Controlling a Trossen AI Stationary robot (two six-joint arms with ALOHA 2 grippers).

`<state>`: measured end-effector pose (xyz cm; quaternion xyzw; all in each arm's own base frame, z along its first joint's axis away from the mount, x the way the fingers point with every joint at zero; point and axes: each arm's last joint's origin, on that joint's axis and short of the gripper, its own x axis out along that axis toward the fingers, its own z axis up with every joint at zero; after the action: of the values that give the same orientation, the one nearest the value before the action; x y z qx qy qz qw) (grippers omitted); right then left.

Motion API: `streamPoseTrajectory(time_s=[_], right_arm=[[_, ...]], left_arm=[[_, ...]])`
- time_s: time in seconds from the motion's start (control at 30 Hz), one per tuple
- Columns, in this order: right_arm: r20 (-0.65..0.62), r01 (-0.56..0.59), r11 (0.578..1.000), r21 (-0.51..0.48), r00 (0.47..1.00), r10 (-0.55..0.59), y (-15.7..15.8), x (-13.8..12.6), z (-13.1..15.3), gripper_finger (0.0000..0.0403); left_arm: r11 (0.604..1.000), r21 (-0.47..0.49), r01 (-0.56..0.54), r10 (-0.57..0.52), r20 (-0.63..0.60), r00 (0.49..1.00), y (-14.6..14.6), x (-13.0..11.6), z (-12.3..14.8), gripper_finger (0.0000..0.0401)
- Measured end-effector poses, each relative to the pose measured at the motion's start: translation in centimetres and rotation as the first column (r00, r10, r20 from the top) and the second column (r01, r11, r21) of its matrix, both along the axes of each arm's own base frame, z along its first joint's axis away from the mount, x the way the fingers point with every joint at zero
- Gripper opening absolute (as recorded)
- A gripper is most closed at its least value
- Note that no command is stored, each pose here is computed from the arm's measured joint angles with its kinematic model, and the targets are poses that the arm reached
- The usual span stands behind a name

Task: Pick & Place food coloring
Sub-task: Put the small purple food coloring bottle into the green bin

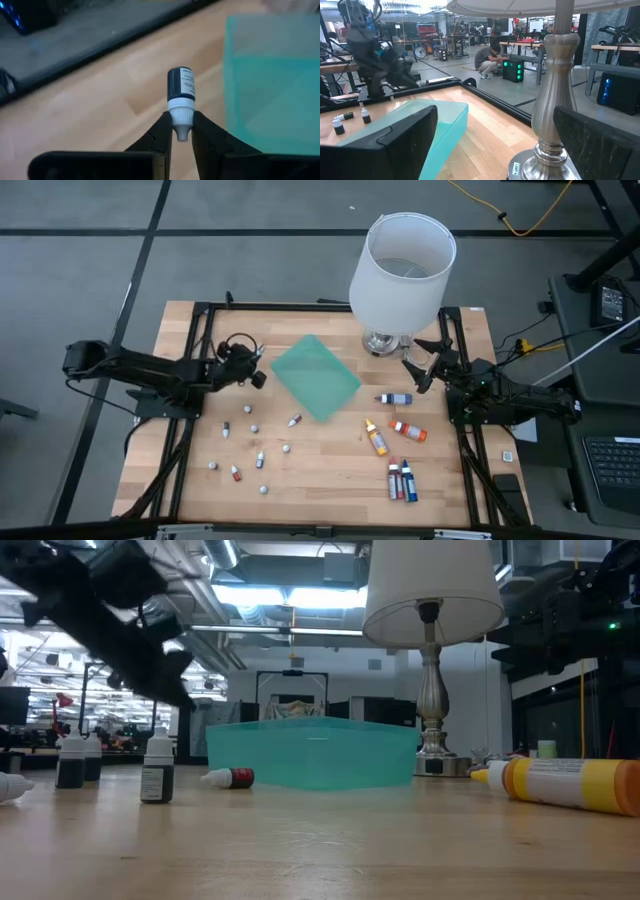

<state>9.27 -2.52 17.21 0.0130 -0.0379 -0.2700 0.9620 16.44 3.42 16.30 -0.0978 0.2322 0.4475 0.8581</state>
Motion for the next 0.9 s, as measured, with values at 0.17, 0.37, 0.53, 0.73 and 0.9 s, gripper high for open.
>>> streamPoseTrajectory(time_s=[0.17,0.37,0.53,0.73,0.9], right_arm=[[0.0,0.0,1.0,0.0,1.0,0.0,0.0,0.0,0.0,0.0397],[0.0,0.0,1.0,0.0,1.0,0.0,0.0,0.0,0.0,0.0397],[0.0,0.0,1.0,0.0,1.0,0.0,0.0,0.0,0.0,0.0397],[0.0,0.0,1.0,0.0,1.0,0.0,0.0,0.0,0.0,0.0397],[0.0,0.0,1.0,0.0,1.0,0.0,0.0,0.0,0.0,0.0397]], left_arm=[[0.999,0.046,0.01,-0.009,-0.029,1.0,0.4,-0.2,3.3,0.0048],[0.996,0.09,0.02,-0.012,-0.079,0.997,0.8,-0.7,7.9,0.0048],[0.991,0.12,0.052,-0.036,-0.132,0.991,1.1,-0.6,11.7,0.0048],[0.993,0.084,0.081,-0.055,-0.274,0.96,1.8,0.3,16.2,0.0048],[0.995,0.038,0.095,-0.07,-0.419,0.905,2.4,2.3,19.2,0.0047]])
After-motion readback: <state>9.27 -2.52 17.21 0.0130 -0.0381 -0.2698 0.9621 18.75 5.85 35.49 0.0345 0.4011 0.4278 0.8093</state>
